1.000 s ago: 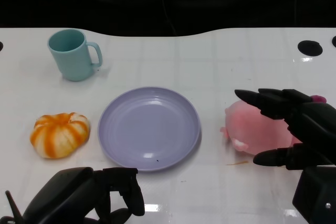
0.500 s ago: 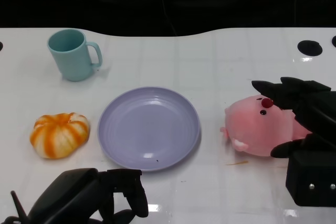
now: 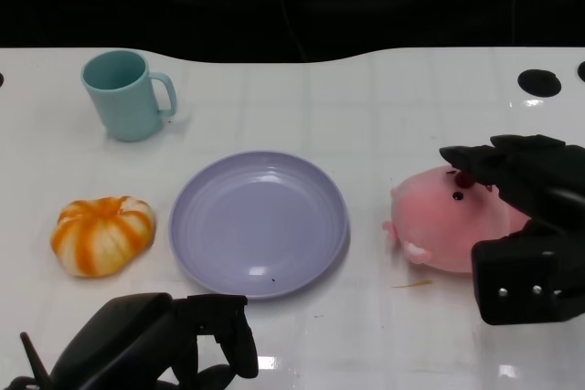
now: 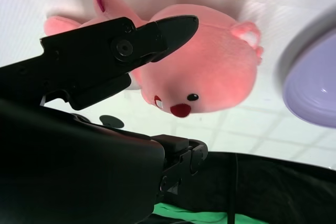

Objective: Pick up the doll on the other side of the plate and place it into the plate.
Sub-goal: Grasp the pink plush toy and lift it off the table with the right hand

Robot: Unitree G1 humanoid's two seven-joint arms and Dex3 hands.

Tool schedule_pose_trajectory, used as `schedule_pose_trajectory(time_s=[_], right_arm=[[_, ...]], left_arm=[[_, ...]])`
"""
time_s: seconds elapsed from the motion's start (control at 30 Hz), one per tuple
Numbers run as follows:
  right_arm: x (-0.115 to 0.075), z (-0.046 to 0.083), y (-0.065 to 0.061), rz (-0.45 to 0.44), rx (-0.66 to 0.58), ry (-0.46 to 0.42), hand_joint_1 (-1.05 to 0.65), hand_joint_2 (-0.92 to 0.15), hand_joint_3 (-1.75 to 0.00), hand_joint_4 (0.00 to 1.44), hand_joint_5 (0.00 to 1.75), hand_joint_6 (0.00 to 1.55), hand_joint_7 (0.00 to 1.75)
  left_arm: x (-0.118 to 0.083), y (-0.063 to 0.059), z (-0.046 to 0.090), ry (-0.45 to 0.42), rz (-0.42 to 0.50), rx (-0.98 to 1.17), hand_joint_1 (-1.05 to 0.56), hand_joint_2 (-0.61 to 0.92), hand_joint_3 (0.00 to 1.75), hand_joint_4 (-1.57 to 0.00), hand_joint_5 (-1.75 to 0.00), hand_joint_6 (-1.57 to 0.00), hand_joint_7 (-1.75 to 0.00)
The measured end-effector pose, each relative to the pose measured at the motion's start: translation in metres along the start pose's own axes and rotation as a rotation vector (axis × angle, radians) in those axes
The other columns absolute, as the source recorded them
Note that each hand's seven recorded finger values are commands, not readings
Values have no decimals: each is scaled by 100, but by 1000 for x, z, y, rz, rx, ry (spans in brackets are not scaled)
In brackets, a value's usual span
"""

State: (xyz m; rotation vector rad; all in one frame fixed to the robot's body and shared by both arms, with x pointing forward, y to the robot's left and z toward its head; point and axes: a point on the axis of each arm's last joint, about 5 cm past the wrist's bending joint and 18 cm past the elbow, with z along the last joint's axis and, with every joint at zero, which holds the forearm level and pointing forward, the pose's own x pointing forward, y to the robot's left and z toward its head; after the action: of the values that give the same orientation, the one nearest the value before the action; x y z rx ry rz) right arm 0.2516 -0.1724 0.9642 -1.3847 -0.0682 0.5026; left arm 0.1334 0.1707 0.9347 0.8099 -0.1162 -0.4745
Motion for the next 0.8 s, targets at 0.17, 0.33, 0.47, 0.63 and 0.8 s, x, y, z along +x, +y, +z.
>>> schedule_pose_trajectory(time_s=[0.17,0.33,0.47,0.63,0.8], right_arm=[[20,0,8,34,11,24,-83,-92,-8,9,8,14,1],[44,-1,22,69,68,54,-83,-92,-11,12,10,16,2],[60,-1,22,76,64,67,-86,-92,-13,17,12,21,3],[69,-2,25,84,58,82,-78,-92,-10,26,15,32,6],[71,1,29,27,73,76,-40,-90,-1,69,26,76,12]], left_arm=[[0,-1,1,-1,0,-3,-21,67,81,-70,-150,-73,-118],[-1,0,2,-1,2,-2,-21,67,80,-70,-149,-73,-117],[-2,0,4,-2,5,-1,-21,67,80,-70,-149,-73,-117],[-2,0,5,-4,7,0,-21,67,80,-70,-150,-73,-118],[-2,1,5,-3,7,0,-21,67,79,-70,-151,-73,-119]])
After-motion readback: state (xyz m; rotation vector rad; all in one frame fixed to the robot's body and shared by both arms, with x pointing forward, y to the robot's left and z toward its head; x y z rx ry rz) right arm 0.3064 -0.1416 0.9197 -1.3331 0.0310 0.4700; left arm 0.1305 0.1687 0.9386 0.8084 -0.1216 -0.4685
